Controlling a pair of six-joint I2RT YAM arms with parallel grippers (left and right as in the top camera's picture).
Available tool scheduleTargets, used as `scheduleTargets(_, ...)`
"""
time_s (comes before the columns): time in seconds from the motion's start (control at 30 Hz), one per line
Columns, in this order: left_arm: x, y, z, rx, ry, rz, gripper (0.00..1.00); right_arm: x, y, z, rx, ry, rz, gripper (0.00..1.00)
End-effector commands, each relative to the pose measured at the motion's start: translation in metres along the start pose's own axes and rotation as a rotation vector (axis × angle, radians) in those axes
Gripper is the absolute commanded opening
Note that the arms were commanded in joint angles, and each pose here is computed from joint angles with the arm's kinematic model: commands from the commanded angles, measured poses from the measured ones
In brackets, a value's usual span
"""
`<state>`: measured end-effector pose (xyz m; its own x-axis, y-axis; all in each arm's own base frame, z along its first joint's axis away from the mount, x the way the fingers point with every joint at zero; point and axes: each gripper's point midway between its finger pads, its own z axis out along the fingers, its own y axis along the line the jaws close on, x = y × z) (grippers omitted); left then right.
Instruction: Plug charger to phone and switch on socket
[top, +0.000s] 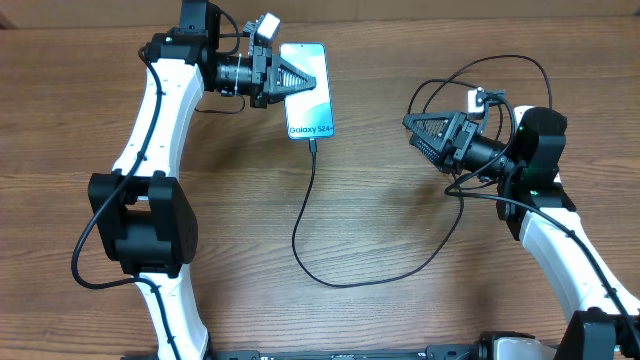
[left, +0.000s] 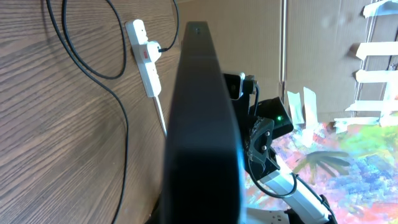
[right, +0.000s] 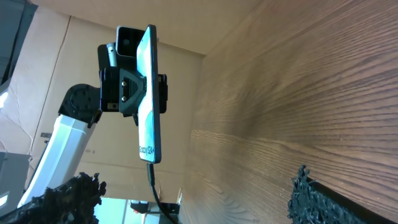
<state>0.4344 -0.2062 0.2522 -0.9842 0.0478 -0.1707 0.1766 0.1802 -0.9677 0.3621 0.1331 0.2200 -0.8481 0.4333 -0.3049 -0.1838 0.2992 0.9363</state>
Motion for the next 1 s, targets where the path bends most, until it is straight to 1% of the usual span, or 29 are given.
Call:
scheduleTargets(0.0, 0.0015, -0.0175, 0.0007, 0.038, 0.008, 0.043, 0.04, -0.0021, 0.0031, -0.0006, -0.008, 0.0, -0.01, 1.0)
scheduleTargets(0.97, 0.0038, -0.0183, 0.001, 0.044, 0.013, 0.027, 0.04, -0.0021, 0.0031, -0.0006, -0.008, 0.0, -0.01, 1.0)
